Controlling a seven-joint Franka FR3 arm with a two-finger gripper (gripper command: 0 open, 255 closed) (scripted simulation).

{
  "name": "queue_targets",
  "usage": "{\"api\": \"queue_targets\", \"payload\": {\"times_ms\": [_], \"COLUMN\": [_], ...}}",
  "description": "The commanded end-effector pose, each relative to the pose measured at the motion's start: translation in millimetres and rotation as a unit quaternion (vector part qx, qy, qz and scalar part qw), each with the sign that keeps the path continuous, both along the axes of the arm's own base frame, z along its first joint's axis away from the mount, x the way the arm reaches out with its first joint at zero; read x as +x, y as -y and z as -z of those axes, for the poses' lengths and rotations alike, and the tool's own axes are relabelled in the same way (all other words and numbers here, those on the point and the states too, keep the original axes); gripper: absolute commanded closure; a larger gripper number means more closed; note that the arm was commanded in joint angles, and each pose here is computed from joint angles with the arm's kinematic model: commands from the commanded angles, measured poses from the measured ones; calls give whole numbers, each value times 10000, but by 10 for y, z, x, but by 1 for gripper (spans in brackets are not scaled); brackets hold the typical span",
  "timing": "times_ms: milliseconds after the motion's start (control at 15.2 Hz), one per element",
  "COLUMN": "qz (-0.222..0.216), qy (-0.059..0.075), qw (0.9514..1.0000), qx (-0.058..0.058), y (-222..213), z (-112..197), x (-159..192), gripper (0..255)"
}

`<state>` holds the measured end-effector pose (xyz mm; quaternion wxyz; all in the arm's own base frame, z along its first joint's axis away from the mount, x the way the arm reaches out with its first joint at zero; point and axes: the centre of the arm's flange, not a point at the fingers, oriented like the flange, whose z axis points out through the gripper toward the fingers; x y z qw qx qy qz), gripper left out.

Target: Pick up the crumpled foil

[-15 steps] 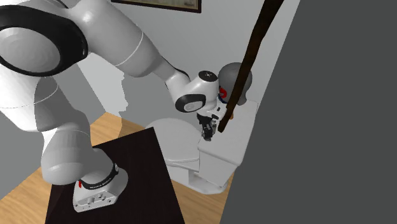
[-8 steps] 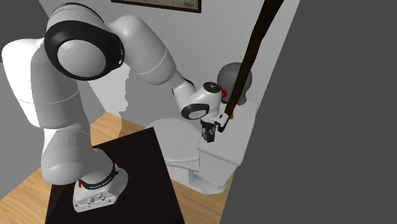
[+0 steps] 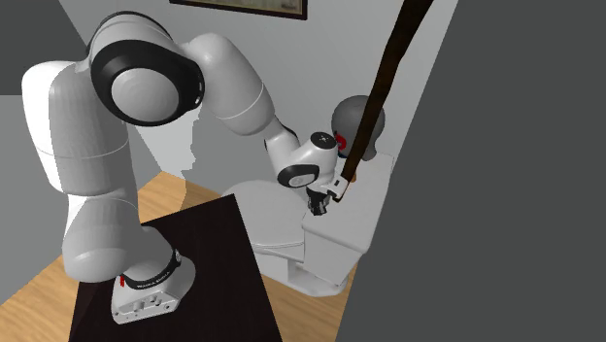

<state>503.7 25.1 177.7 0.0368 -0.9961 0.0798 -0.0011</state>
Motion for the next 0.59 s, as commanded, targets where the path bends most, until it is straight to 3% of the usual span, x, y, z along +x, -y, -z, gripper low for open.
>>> {"api": "queue_targets", "payload": {"times_ms": [0,528], "qz": [0,0], "qy": [1,1], "qw": [10000,10000], "qx": [0,0], "y": [1,-3], "z": [1,-98], "x": [1,-4], "gripper": [255,255]}}
